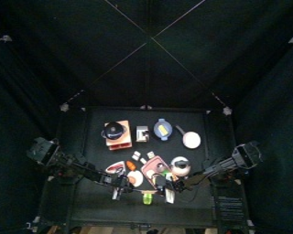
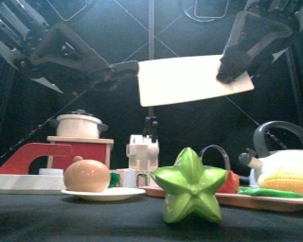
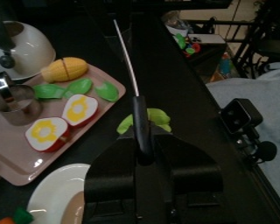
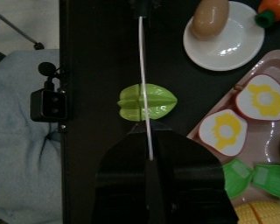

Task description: Cut starfruit

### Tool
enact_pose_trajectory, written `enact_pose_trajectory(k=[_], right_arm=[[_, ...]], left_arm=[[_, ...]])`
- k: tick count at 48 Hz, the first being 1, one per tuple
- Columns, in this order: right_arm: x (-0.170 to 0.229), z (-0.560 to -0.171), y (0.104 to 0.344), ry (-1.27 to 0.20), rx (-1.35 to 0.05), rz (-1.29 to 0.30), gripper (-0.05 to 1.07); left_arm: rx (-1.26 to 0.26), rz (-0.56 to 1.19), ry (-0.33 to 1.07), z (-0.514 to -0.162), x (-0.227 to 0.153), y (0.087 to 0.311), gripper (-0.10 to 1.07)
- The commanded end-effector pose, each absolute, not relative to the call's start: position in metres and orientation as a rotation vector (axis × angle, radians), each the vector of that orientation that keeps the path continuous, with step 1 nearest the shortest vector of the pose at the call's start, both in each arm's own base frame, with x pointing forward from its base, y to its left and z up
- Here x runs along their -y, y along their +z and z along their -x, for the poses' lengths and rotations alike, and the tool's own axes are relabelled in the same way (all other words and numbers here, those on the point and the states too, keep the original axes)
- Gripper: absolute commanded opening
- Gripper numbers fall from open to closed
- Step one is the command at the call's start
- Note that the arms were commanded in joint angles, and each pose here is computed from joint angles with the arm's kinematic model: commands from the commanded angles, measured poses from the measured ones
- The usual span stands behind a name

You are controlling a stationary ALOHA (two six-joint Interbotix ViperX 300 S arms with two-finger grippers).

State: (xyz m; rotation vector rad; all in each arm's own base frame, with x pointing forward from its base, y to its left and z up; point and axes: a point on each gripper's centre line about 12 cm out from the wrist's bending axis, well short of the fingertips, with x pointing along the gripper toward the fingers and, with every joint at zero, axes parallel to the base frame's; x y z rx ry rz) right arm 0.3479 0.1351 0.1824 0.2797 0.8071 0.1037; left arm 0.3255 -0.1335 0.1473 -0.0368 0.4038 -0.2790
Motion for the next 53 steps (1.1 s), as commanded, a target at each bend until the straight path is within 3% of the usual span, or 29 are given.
enact_pose_trajectory(k=[1,14,53], right_arm=[[-0.141,-0.352,0.187,0.113,-0.801,-0.266,0.35],[-0.156,-0.364,0.175,0.086,-0.871,-0.168,0.35],[-0.167,-0.368,0.169,0.068,-0.916,-0.132,0.35]], left_arm=[[-0.41,0.056,-0.298,-0.323,0.148,0.147,0.36],[-0.49,0.09,-0.239,-0.32,0.154,0.125,0.36],[-0.482,0.071,-0.242,-0.319,0.161,0.13,0.36]])
